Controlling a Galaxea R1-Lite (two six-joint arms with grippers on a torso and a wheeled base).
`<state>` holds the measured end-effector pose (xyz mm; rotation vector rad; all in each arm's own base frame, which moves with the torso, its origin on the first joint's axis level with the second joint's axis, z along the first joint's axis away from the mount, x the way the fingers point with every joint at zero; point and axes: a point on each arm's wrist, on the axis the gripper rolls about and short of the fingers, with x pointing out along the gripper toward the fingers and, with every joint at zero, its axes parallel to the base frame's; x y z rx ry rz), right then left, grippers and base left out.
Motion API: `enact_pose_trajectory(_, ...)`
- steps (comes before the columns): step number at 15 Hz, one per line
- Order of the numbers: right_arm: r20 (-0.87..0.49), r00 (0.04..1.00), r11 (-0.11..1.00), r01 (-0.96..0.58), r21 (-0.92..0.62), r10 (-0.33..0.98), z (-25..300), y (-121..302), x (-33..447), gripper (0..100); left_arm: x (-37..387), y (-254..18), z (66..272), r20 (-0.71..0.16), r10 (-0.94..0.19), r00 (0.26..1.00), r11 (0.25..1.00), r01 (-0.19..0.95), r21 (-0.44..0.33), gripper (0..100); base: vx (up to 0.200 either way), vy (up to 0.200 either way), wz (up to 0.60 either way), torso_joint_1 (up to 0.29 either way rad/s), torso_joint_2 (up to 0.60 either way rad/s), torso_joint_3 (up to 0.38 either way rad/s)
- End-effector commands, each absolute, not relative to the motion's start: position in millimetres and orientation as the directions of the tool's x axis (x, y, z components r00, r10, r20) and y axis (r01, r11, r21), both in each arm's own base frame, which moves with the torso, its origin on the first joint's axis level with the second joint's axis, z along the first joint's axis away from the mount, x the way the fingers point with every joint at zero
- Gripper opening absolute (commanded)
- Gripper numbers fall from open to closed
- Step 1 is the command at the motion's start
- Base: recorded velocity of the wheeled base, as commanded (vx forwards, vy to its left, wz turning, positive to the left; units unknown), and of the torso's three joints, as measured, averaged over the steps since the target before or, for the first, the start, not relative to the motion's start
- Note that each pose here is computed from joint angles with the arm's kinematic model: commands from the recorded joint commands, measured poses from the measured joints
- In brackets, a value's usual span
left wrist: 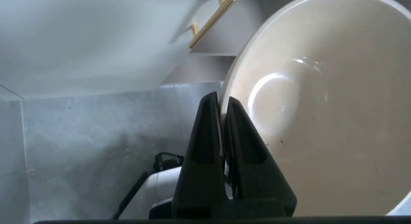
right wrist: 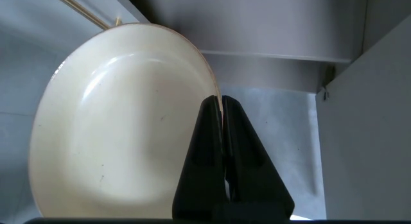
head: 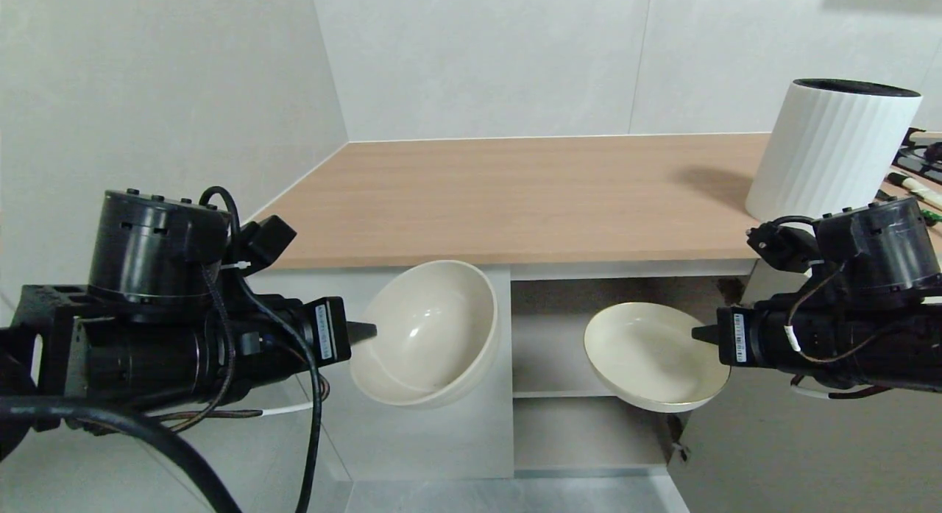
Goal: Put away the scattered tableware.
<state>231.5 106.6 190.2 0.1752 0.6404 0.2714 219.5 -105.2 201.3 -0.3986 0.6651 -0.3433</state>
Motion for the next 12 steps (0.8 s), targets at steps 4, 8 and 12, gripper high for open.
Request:
enact_pose_trajectory(4, -0.568, 0.766, 0.951, -0.193, 0.243, 0.301, 189.0, 106.7, 231.9, 0, 219.9, -105.4, 201.0, -0.524, -0.428, 0.736, 0.870, 0.178, -0.461, 0, 0.000, 0.000, 0.00, -0.007, 0.02, 0.012)
enact_pose_trajectory(8, -0.568, 0.766, 0.951, -0.193, 0.243, 0.301, 189.1, 106.9, 232.3, 0, 220.2, -105.6, 200.7, -0.526, -0.428, 0.735, 0.870, 0.177, -0.460, 0, 0.000, 0.000, 0.00, -0.080, 0.22, 0.141)
enact_pose_trajectory(12, -0.565, 0.769, 0.951, -0.193, 0.243, 0.300, 186.9, 108.0, 234.8, 0, 221.3, -106.1, 199.2, -0.531, -0.426, 0.732, 0.871, 0.174, -0.459, 0, 0.000, 0.000, 0.00, -0.135, 0.44, 0.289)
